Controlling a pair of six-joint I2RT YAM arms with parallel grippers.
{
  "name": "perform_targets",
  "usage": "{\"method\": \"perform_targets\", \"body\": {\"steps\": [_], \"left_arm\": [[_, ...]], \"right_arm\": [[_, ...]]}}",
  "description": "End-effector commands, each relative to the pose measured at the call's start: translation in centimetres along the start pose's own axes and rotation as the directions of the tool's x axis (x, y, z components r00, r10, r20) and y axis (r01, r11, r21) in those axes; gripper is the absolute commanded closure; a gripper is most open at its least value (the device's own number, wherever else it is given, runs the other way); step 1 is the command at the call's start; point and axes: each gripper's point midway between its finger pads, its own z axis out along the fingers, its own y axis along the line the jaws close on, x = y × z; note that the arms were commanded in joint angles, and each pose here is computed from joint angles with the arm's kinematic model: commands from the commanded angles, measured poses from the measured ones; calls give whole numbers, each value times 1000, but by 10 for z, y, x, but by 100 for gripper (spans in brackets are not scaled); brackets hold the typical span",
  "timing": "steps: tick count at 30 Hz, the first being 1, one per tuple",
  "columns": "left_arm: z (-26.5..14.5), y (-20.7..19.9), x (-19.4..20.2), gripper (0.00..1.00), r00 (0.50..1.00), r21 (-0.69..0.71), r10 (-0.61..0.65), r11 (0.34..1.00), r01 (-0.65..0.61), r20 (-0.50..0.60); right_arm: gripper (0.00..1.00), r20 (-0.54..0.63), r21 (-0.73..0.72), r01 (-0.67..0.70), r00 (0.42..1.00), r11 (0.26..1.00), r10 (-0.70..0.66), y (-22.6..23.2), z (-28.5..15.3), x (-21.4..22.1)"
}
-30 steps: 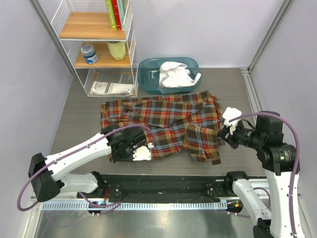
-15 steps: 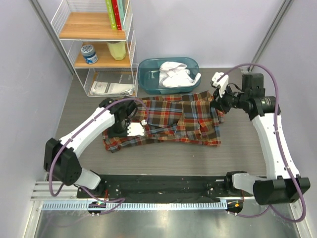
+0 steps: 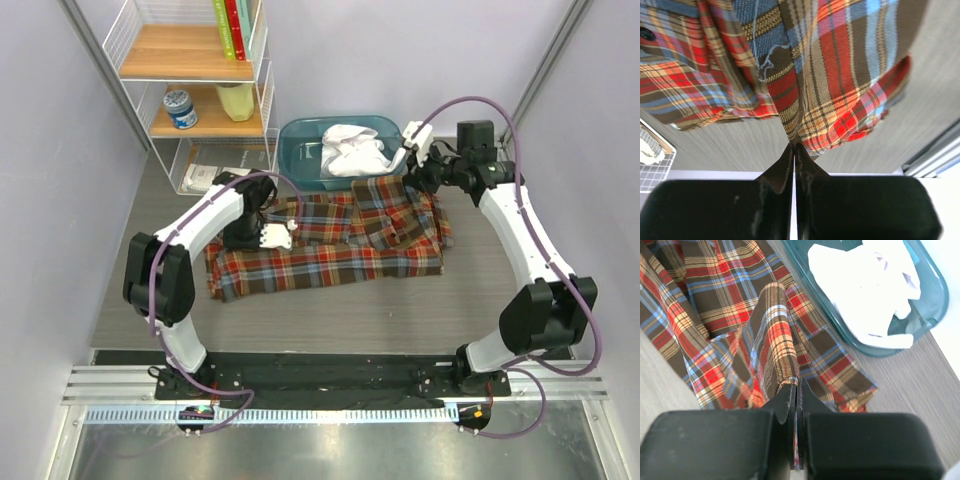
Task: Fold and stack the long sleeve shirts
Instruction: Fold the shirt
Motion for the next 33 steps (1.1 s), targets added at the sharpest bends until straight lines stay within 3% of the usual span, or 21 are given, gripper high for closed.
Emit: {"method": "perform_targets", "body": {"steps": [1,12,15,17,20,21,22,24,26,31,33], "left_arm": [[-1,28,4,100,1000,-57,11,998,-11,7],[15,48,2,99,1000,-98,-9,995,12,26],[21,64,5,90,995,-159,-83,983,90,52],[22,79,9,74,984,-201,-154,965,170,94],[12,80,30,59,895,-139,-393,894,426,210],[-4,80,46,56,833,-99,-476,849,519,282],[-13,70,37,49,744,7,-555,803,596,372],[-26,41,51,49,629,152,-656,733,663,417],[-39,1,45,49,565,282,-703,700,656,431],[-16,-80,32,58,573,430,-748,662,614,334],[-7,-87,33,60,578,438,-757,650,621,305]], "right_arm": [[99,80,84,128,988,988,-134,-29,9,-35],[99,65,75,136,988,988,-141,-41,44,-27],[96,24,94,122,992,988,-125,-39,54,-16],[90,-25,119,80,997,990,-78,-42,61,1],[75,-164,195,34,987,980,-2,-53,56,32],[67,-197,208,25,980,978,17,-54,52,40],[62,-252,215,5,966,977,51,-51,46,54],[54,-293,233,-26,951,972,96,-47,32,67],[50,-327,234,-67,934,970,143,-37,17,79],[47,-391,210,-215,876,954,283,0,-6,102],[50,-393,181,-263,864,948,315,17,-11,103]]}}
